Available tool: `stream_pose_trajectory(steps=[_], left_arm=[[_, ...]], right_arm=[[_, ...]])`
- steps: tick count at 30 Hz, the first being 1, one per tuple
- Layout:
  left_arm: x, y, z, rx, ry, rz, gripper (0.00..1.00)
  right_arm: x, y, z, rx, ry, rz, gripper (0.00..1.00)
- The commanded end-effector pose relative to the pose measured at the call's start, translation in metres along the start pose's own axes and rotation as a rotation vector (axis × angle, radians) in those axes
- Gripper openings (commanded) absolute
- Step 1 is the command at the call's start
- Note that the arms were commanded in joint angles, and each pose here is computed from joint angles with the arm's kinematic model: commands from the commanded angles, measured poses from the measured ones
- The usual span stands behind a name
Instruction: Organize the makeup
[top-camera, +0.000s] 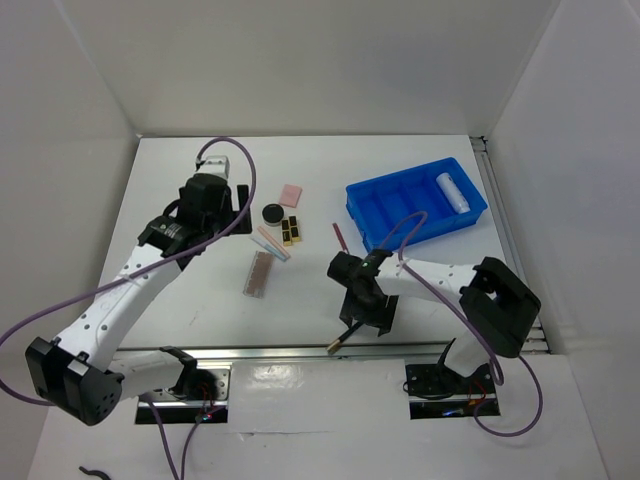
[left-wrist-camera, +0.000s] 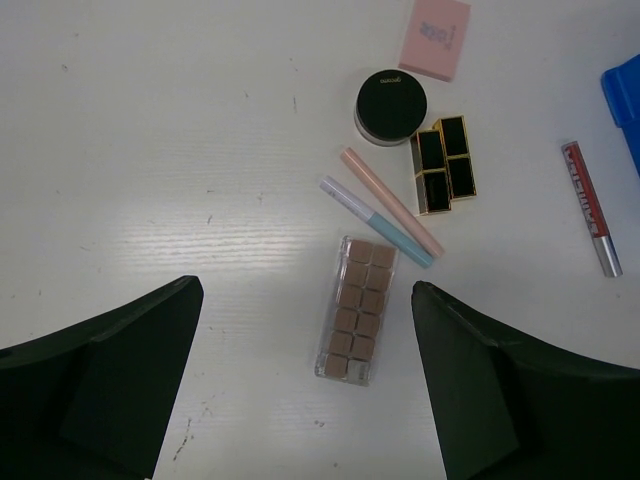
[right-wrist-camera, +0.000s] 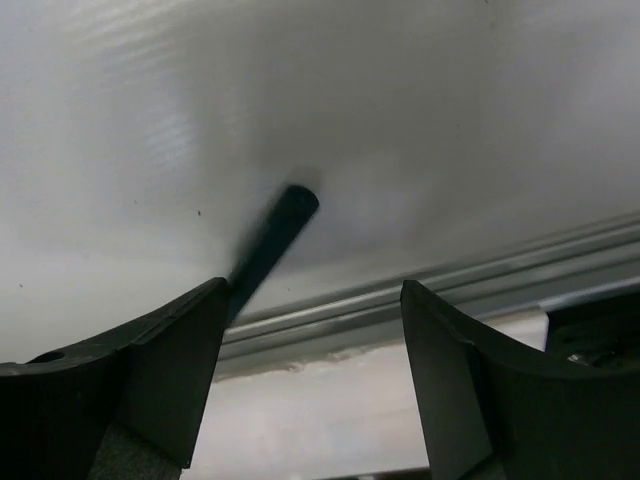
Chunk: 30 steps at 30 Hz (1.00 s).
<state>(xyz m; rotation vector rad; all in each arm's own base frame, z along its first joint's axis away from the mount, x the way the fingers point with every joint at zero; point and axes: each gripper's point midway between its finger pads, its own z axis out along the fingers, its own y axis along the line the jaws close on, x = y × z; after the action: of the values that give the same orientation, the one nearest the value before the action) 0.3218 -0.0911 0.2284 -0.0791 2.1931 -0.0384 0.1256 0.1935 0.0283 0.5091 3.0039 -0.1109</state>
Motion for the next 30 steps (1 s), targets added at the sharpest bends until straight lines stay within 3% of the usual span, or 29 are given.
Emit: stream_pose_trajectory(steps=[1,7,8,13,18,23,26,30], left_arm=[[-0.009,0.001,-0.011,0.015,-0.047,0.002,1.0],[-0.013,0.003,-0.016,0.011,-0.066,-0.005,1.0],[-0.013,0.003,-0.016,0.011,-0.066,-0.005,1.0],[-0.007,0.005,-0.016,0.008,-0.058,-0.002,1.0],[-0.008,0.006,-0.015,0.0,-0.061,-0.002,1.0],[-0.008,0.008,-0.015,-0.011,-0.064,-0.002,1.0],[-0.008,0.008,-0.015,-0.011,-0.064,-0.002,1.0],[-0.015,0.008,-0.016,-0.018,-0.077,0.003,1.0]], right_arm=[[-0.006,0.025,0.008,-0.129,0.003,0.045,0.76],[-0.015,0.034,0.026,-0.156,-0.004,0.01,0.54],[-0.013,0.036,0.028,-0.162,0.007,-0.007,0.45],[-0.017,0.043,0.033,-0.13,0.009,-0.034,0.23],[-0.044,0.058,0.014,-0.127,-0.091,-0.094,0.0],[-0.113,0.094,-0.047,-0.119,-0.326,-0.206,0.0],[-0.165,0.107,-0.081,-0.108,-0.462,-0.196,0.0],[-0.24,0.097,-0.119,0.001,-0.67,-0.186,0.0]])
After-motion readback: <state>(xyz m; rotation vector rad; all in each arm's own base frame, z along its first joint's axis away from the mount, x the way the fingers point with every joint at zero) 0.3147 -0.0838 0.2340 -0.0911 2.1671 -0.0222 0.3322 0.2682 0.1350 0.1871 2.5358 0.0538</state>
